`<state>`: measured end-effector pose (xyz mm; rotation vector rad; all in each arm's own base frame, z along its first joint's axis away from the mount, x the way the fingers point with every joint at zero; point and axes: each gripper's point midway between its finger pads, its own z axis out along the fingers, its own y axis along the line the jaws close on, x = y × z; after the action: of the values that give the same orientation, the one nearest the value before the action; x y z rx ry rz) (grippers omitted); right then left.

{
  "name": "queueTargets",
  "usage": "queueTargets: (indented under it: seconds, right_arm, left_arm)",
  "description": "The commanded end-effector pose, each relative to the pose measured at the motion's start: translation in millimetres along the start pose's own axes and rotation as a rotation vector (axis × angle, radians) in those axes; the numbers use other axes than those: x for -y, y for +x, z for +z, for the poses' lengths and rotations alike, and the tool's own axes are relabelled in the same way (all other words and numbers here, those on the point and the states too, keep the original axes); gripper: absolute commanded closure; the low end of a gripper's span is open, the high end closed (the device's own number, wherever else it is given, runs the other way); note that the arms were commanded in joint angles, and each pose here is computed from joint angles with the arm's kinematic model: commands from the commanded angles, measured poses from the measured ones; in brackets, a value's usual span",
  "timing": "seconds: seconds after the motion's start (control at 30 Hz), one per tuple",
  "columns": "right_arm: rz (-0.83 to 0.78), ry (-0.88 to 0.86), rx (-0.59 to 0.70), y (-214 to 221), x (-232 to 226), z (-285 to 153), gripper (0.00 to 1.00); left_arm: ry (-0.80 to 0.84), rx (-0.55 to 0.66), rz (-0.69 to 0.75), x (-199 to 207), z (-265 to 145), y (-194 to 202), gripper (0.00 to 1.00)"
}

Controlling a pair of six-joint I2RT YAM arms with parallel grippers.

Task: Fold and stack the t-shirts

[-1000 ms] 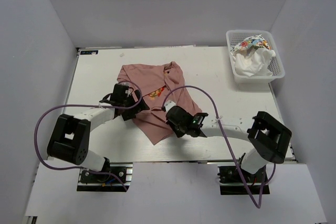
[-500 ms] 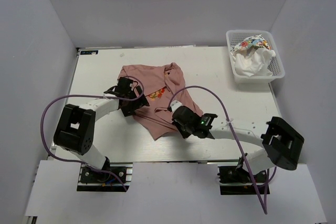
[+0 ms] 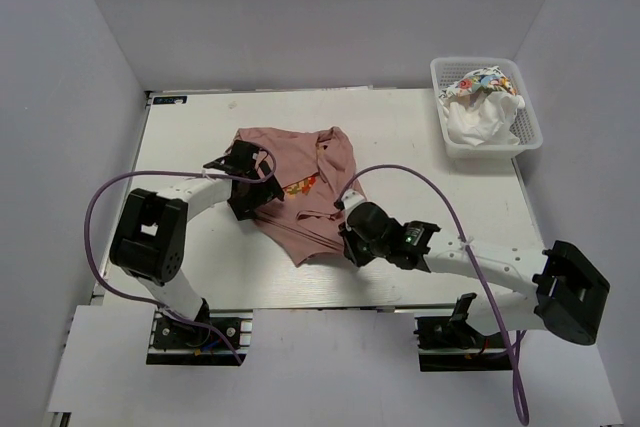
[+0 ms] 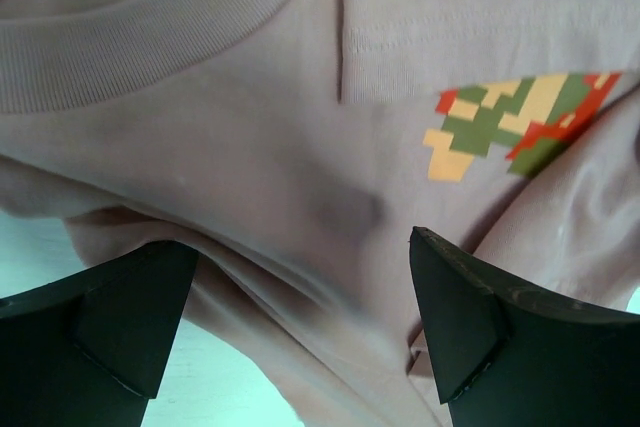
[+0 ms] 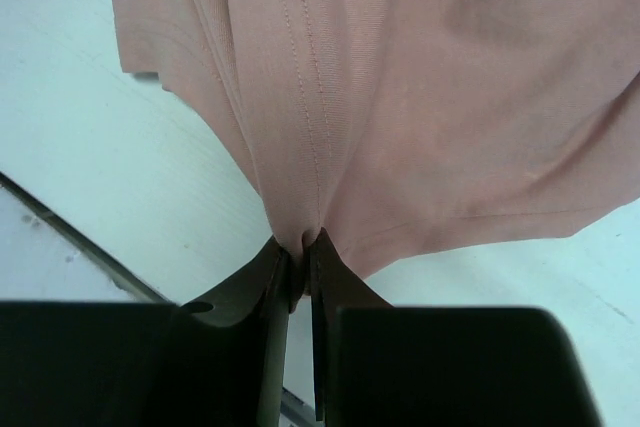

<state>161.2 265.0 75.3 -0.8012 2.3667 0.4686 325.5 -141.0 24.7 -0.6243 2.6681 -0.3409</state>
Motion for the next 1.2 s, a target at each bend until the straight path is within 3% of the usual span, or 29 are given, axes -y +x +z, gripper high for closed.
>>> queueTargets:
  seconds: [0.0,0.23,0.37,0.53,0.73,0.83,0.9,1.03,1.17]
  right_arm:
    - [0.014,0.065,-0.257,73,23,-21,0.93]
    - [0.061,0.108,-0.344,102,32,-29,0.91]
    - [0.098,0.097,-0.327,106,31,-31,0.86]
    - [0.105,0.035,-0.304,103,21,-31,0.88]
    - [0.08,0.007,-0.253,89,16,-26,0.84]
    - [0.065,-0.044,-0.215,73,5,-17,0.7]
    - [0.05,-0.098,-0.188,61,-7,-9,0.7]
    - [0.039,-0.058,-0.21,60,-3,3,0.93]
    - [0.028,-0.029,-0.148,39,0,1,1.0]
  left_arm:
    - [-0.476,0.041,0.062,-117,16,2,0.0]
    - [-0.512,0.072,0.06,-122,14,-9,0.0]
    - [-0.541,0.075,0.037,-131,13,-14,0.0]
    - [-0.535,0.069,0.035,-129,16,-15,0.0]
    - [-0.525,0.08,0.033,-126,10,-18,0.0]
    - [-0.444,0.1,0.064,-110,8,-22,0.0]
    - [-0.421,0.09,0.069,-106,7,-21,0.0]
    - [-0.43,0.098,0.07,-107,4,-23,0.0]
    - [-0.43,0.098,0.07,-109,3,-21,0.0]
